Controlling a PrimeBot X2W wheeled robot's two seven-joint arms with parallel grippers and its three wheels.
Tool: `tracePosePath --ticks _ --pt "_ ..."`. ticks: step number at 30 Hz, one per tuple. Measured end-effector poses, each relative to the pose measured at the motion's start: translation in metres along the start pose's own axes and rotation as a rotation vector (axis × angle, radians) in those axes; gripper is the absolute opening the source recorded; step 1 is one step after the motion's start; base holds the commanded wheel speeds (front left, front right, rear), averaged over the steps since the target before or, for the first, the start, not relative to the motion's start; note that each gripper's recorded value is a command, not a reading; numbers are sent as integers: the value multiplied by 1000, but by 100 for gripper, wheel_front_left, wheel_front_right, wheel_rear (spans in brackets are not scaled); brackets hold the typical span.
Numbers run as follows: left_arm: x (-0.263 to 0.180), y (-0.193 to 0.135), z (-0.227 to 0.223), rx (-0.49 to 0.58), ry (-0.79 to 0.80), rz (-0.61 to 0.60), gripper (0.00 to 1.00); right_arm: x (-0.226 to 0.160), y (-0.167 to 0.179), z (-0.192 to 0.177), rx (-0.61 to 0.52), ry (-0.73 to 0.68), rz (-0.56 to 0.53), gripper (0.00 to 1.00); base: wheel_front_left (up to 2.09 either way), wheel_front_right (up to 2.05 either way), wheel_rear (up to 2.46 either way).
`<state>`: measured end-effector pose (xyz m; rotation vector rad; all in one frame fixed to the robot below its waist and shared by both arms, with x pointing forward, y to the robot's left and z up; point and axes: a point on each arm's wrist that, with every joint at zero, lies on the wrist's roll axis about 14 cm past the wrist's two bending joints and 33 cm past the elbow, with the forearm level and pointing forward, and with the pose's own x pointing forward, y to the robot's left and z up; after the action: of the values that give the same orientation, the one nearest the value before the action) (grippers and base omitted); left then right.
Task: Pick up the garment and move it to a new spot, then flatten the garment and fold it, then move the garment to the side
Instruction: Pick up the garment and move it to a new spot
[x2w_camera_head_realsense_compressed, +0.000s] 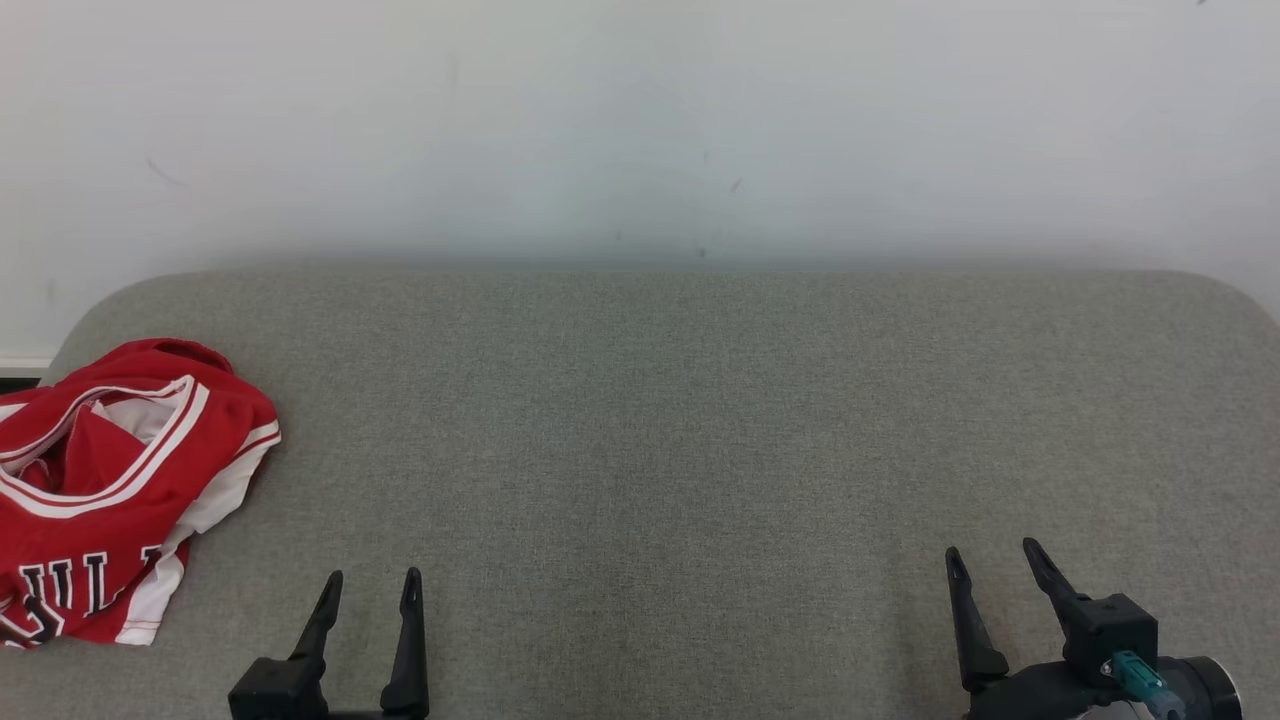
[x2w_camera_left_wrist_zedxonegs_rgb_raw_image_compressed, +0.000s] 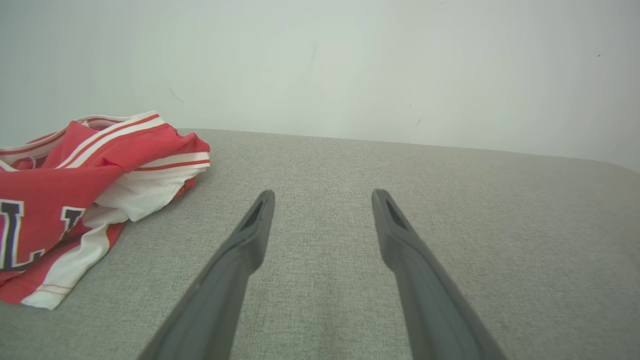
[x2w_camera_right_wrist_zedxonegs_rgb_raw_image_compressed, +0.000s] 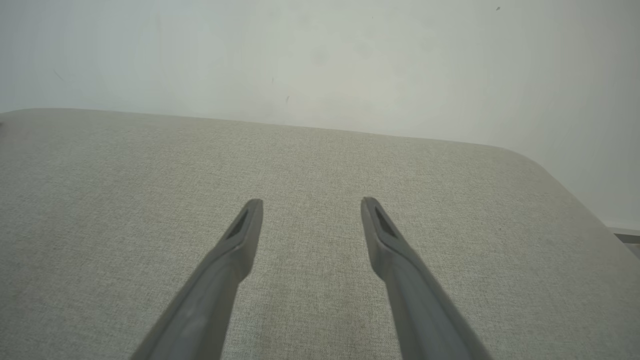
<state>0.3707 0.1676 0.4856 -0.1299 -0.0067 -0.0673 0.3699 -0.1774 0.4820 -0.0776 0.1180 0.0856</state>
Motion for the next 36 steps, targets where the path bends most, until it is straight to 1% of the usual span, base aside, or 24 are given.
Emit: tracePosePath --ticks 10,14,20,21,29,34,36 --pt "-1 0 1 -3 -4 1 100 -1 2 3 -1 -4 7 100 0 0 0" --pt "-6 8 3 -10 -10 30 100 0 7 2 -4 0 23 100 0 0 0" --pt "-22 33 7 -9 -25 108 100 11 29 7 -8 -8 90 100 0 0 0" --pt "-22 33 7 -9 -25 108 100 11 29 7 -8 -8 90 100 0 0 0" --pt "-63 79 9 -2 -34 265 100 28 85 9 -13 -10 253 100 0 0 0" --pt "-98 106 8 2 -34 371 100 36 124 11 -25 -17 363 100 0 0 0" --pt "-114 121 9 1 -41 431 100 38 145 13 -35 -21 421 100 0 0 0"
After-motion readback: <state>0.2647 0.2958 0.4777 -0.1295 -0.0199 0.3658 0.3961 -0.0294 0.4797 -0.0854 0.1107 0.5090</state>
